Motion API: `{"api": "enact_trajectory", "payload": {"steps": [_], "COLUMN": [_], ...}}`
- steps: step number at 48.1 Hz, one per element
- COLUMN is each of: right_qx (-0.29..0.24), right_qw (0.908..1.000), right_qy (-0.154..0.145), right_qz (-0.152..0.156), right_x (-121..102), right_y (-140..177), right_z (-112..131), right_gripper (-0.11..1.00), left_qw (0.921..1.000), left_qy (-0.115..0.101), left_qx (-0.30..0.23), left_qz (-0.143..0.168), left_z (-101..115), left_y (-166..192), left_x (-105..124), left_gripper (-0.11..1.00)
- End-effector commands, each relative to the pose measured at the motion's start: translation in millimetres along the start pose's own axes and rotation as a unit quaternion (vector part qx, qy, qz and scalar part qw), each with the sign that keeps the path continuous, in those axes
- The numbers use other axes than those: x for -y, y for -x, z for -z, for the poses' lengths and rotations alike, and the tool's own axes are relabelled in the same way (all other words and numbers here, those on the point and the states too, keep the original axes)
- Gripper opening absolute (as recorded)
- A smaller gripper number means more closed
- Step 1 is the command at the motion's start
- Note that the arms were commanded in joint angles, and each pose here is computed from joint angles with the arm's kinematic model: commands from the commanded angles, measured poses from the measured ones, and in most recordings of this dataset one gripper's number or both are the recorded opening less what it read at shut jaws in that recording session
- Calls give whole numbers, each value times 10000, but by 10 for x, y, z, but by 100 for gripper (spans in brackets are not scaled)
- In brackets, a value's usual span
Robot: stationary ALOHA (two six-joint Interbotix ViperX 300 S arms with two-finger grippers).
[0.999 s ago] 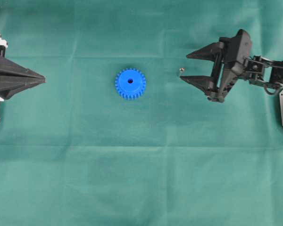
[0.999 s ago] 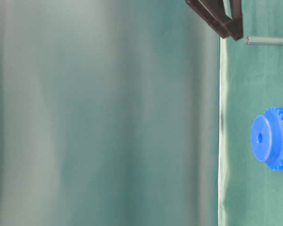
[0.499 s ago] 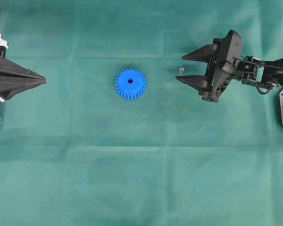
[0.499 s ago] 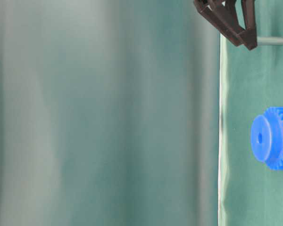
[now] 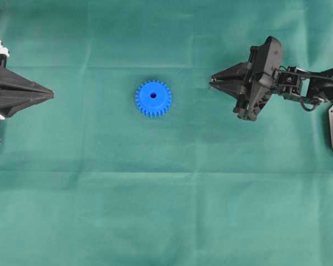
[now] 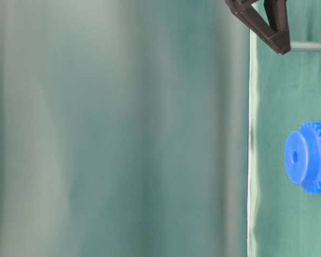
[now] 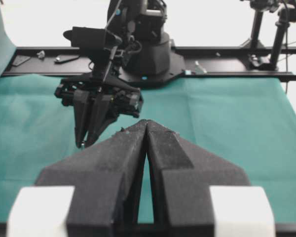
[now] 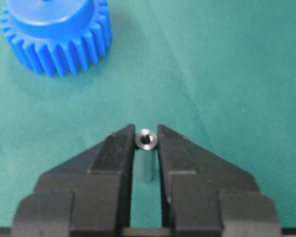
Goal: Insert the shaft placed at a random location into the center hole of the medium gear at another random location.
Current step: 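Lower the right gripper around the silver shaft and close to grasp it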
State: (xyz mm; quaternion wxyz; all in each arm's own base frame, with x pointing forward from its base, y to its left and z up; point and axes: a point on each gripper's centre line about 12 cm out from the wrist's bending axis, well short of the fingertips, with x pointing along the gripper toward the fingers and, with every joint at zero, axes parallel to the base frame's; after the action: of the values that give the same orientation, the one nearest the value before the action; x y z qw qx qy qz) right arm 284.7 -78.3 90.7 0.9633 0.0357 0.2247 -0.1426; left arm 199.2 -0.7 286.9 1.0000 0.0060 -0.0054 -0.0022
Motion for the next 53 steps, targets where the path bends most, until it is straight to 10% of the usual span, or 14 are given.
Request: {"api": "enact_trajectory", "payload": {"steps": [1,53], "right_qx": [108,307], "right_qw": [9999,9995], "right_qy": [59,89], "right_qz": [8,-71], "right_x": [9,-11], "right_y": [-21,307], "right_z": [-75,-662], "right_gripper": [14,13], "left_qw": [10000,10000], "left_qy": [-7,0], "left_qx": [84,92], "left_qz": [10,10], "left_z": [-76,-88], "left_y": [-17,-16], "left_x": [3,3], "left_gripper": [0,0]}}
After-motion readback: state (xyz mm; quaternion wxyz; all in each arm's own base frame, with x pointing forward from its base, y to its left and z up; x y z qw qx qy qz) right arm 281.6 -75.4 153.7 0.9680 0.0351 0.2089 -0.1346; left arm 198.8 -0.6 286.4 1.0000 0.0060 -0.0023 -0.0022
